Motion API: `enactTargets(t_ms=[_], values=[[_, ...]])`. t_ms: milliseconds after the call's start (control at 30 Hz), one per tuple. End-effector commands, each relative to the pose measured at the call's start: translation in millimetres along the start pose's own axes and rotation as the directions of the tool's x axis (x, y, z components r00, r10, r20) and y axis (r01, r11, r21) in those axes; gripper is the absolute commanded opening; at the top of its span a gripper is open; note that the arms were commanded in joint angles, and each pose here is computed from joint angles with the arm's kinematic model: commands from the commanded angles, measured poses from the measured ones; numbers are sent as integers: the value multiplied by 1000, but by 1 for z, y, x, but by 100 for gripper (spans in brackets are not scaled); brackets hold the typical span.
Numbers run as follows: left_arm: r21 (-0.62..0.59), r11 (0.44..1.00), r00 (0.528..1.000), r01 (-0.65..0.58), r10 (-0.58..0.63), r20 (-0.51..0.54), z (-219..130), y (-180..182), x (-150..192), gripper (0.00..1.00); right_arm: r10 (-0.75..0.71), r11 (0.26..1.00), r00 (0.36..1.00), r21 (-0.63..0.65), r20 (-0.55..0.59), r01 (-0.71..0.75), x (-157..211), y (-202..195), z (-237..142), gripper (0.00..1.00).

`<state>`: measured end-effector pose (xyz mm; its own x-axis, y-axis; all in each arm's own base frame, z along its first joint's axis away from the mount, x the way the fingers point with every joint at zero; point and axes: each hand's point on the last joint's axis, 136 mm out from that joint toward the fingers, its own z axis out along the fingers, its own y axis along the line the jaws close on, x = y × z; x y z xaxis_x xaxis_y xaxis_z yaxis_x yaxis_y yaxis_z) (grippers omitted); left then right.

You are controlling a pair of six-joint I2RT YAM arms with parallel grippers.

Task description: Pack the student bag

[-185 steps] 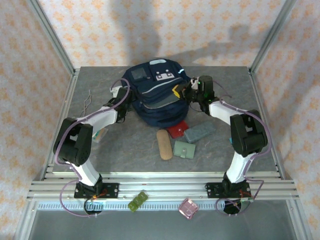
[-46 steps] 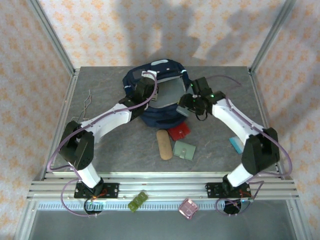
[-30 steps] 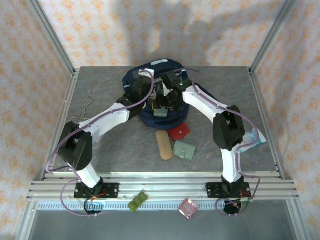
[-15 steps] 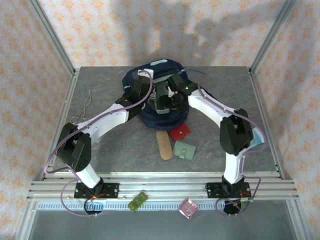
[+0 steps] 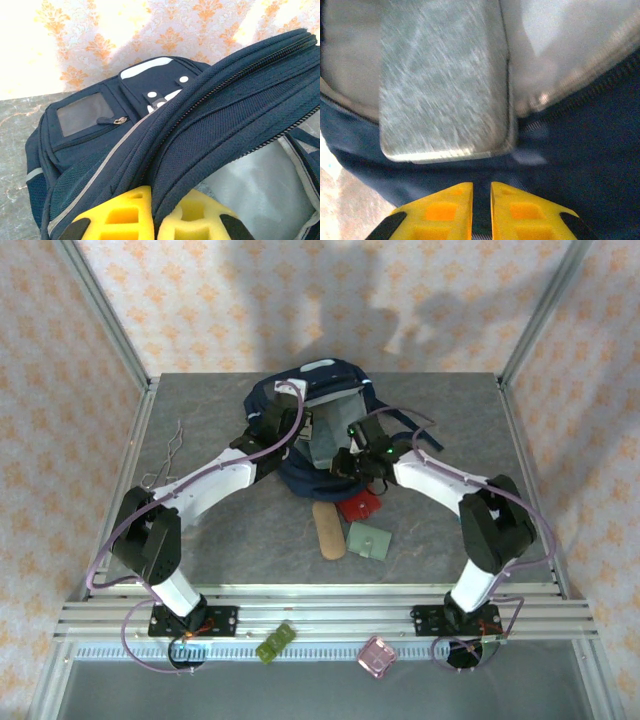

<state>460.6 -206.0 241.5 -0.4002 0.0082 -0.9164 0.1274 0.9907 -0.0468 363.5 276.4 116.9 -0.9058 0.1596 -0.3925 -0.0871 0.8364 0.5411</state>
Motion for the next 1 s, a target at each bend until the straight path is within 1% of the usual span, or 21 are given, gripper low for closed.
enactTargets(t_ms=[0, 67, 167, 233, 300, 400, 567, 700, 833, 900, 967], values=[[115, 985, 967, 126, -148, 209, -39, -12, -70, 0, 53, 995, 981, -95, 188, -35, -53, 22, 2, 16], [125, 984, 967, 128, -152, 206, -40, -14, -68, 0, 84, 989, 966, -136, 243, -52, -72, 26, 2, 16], [135, 982, 968, 129, -154, 198, -41, -18, -65, 0, 110, 985, 961, -160, 256, -70, -87, 27, 17, 16], [138, 982, 969, 128, -153, 193, -42, -20, -63, 0, 112, 983, 965, -168, 237, -73, -91, 27, 30, 16], [138, 982, 970, 130, -154, 189, -41, -21, -60, 0, 116, 980, 966, -188, 232, -72, -93, 30, 34, 16], [137, 982, 971, 130, -154, 181, -40, -21, -57, 0, 114, 982, 966, -176, 233, -73, -90, 29, 27, 17], [114, 986, 973, 122, -142, 183, -39, -17, -55, 0, 95, 989, 973, -130, 210, -69, -66, 18, 2, 18], [102, 988, 973, 118, -136, 189, -39, -15, -56, 0, 101, 991, 979, -105, 177, -83, -33, 1, -14, 18], [106, 988, 972, 115, -134, 193, -39, -17, -59, 0, 126, 988, 985, -106, 115, -114, 1, -14, -9, 17], [113, 987, 971, 117, -137, 195, -39, -18, -61, 0, 139, 985, 985, -115, 101, -127, 7, -16, -2, 17], [123, 985, 971, 119, -141, 195, -40, -20, -63, 0, 147, 980, 984, -147, 100, -132, 2, -10, 4, 17]])
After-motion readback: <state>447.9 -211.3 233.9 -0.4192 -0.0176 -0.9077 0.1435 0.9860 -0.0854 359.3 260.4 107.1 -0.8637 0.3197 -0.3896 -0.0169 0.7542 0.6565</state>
